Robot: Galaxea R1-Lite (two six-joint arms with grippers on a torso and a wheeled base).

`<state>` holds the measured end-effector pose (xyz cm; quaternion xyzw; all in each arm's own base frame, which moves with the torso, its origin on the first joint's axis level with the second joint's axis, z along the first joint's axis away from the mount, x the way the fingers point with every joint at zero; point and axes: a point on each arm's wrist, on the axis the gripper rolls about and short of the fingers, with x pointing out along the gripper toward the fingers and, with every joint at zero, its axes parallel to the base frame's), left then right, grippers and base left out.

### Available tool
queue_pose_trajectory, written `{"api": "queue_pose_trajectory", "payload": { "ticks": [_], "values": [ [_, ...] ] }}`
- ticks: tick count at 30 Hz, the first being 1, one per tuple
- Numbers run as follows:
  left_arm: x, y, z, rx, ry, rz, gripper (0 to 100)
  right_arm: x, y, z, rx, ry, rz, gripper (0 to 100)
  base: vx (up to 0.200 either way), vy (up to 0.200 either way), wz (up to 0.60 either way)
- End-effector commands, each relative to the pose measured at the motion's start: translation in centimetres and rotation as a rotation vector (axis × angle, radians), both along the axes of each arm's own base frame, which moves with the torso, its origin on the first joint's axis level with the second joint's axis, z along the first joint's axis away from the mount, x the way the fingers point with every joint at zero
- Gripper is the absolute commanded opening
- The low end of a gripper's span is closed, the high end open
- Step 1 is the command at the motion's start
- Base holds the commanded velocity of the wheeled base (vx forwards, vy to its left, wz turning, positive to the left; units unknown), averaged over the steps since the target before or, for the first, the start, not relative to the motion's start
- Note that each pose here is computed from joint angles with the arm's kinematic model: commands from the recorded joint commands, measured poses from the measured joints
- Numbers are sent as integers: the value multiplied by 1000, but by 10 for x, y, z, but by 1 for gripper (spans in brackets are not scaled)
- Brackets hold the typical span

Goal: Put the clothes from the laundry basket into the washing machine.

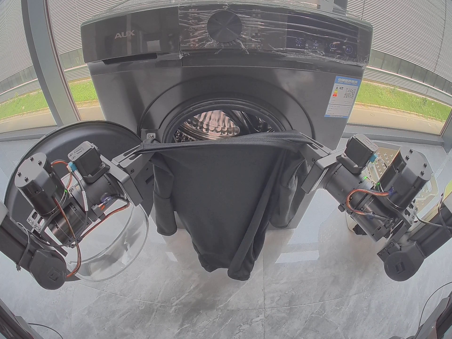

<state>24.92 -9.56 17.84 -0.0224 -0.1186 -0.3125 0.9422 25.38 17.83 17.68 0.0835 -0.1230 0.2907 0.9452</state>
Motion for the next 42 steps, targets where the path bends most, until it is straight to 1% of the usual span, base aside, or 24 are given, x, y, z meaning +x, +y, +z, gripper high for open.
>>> {"api": "queue_pose_trajectory", "payload": {
  "ticks": [1,27,32,33,36,39,42],
  "values": [
    [1,1,2,-3,-6,5,0,0,1,2,6,-5,-3,0,0,0,0],
    [2,1,-3,1,14,4,0,-2,4,-2,-1,7,8,0,0,0,0],
    [2,1,-7,7,27,4,0,-2,6,-2,0,9,13,0,0,0,0],
    [2,1,-7,7,28,4,100,-2,6,-2,0,9,13,0,0,0,0],
    [3,1,-8,4,33,6,100,-2,6,-2,1,10,10,0,0,0,0],
    [6,1,-13,-19,71,2,100,1,4,-2,2,12,1,0,0,0,0],
    [6,1,-13,-26,78,0,100,1,3,-3,3,13,-3,0,0,0,0]
  ]
}}
